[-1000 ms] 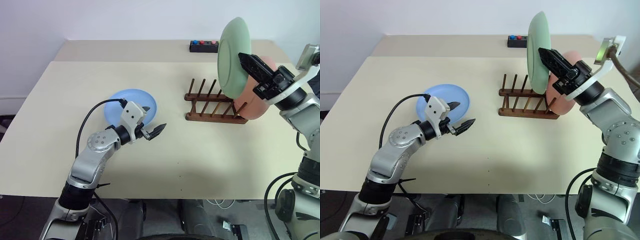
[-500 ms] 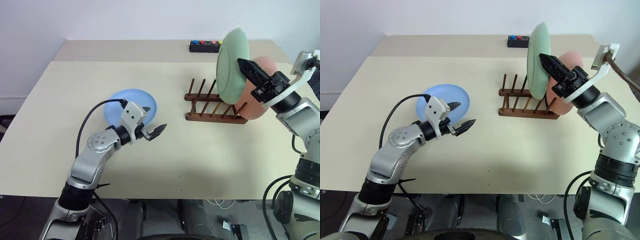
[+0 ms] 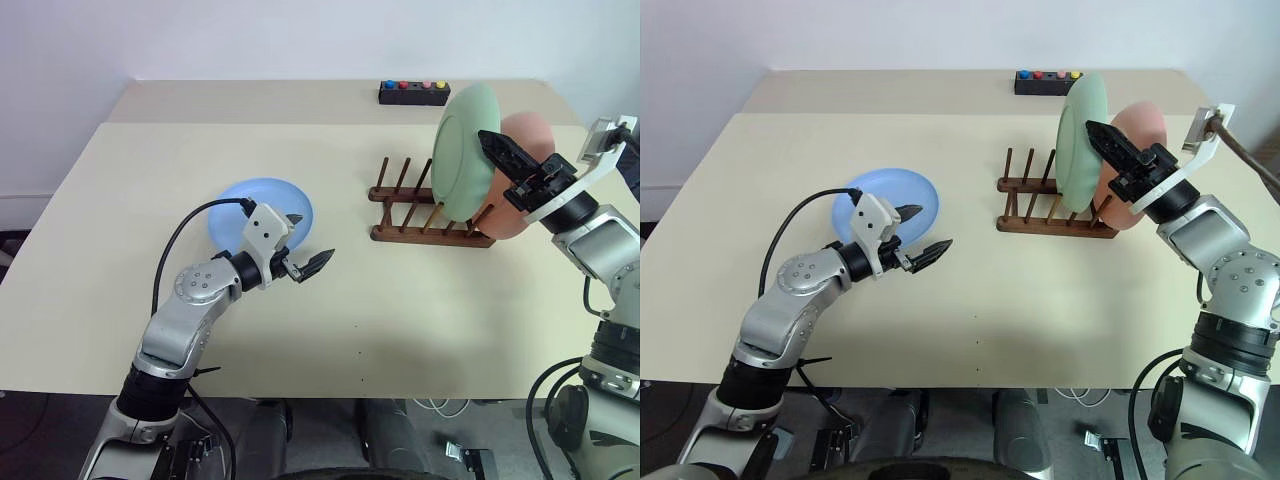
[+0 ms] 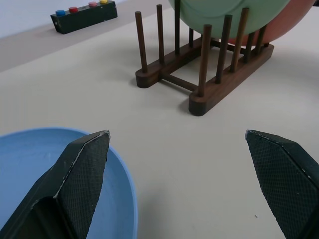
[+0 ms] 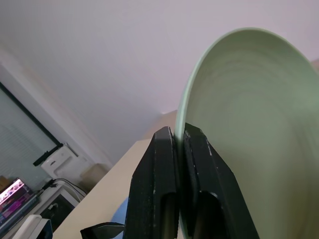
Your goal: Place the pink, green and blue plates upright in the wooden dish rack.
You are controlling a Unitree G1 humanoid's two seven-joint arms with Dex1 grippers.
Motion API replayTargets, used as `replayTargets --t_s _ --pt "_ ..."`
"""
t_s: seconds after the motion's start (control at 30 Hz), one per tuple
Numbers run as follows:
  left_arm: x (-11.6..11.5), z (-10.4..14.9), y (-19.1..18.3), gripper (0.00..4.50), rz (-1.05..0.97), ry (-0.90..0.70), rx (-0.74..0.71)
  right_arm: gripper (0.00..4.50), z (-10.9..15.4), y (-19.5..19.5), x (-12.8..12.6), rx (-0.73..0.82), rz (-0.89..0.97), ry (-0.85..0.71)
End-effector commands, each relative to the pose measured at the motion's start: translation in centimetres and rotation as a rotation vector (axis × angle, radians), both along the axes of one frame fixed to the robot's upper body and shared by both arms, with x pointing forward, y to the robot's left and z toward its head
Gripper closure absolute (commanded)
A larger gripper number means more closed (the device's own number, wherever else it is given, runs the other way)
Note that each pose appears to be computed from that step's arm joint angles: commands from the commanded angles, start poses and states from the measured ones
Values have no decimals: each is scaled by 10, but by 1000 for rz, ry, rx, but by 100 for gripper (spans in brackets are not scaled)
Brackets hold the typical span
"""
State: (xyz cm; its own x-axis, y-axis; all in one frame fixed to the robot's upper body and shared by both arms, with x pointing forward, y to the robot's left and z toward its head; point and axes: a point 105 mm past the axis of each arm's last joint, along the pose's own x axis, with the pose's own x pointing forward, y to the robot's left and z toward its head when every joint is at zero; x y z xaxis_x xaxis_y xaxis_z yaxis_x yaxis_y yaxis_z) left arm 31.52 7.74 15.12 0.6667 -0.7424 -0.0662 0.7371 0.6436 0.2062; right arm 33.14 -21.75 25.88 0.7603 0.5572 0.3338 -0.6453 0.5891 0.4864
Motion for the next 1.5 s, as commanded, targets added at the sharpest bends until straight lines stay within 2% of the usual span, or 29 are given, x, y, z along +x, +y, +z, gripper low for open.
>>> replayTargets --t_s 0.03,0.23,0.4,0.6,0.8,0.87,0.9,1.0,1.1,1.2,1.3,1.37,1.43,1.5 --pt "-5 11 -4 0 -23 -37 -16 353 10 -8 -5 13 -16 -45" --pt "-5 10 -5 0 -27 -36 -15 65 12 -14 -2 -16 -62 -58" --pt "-5 10 -6 0 -29 -35 -17 65 14 -13 -2 -58 -69 -79" --pt "-5 10 -7 0 -33 -35 -20 65 32 -8 -8 -174 -85 -168" --pt "-5 12 -6 0 -28 -39 -28 65 58 -3 -18 -281 -120 -310" --pt "-3 17 -2 0 -11 -48 -54 65 69 6 -27 -338 -100 -386" --pt "0 21 4 0 13 -60 -73 65 70 18 -32 -421 -75 -435" --pt "23 40 36 0 197 -104 -150 65 48 55 -40 -712 24 -510" --pt "44 49 69 0 385 -103 -190 65 26 71 -39 -863 73 -541" --pt "62 63 122 0 646 -100 -253 65 0 91 -37 -1064 127 -625" --pt "71 54 168 0 907 -21 -231 65 -9 103 -38 -1093 172 -669" --pt "72 38 190 0 1046 76 -181 65 -13 108 -39 -1081 195 -675" --pt "71 29 192 0 1071 144 -165 65 -16 110 -39 -1081 206 -682" --pt "71 22 178 0 1006 207 -182 65 -17 111 -40 -1077 213 -686"
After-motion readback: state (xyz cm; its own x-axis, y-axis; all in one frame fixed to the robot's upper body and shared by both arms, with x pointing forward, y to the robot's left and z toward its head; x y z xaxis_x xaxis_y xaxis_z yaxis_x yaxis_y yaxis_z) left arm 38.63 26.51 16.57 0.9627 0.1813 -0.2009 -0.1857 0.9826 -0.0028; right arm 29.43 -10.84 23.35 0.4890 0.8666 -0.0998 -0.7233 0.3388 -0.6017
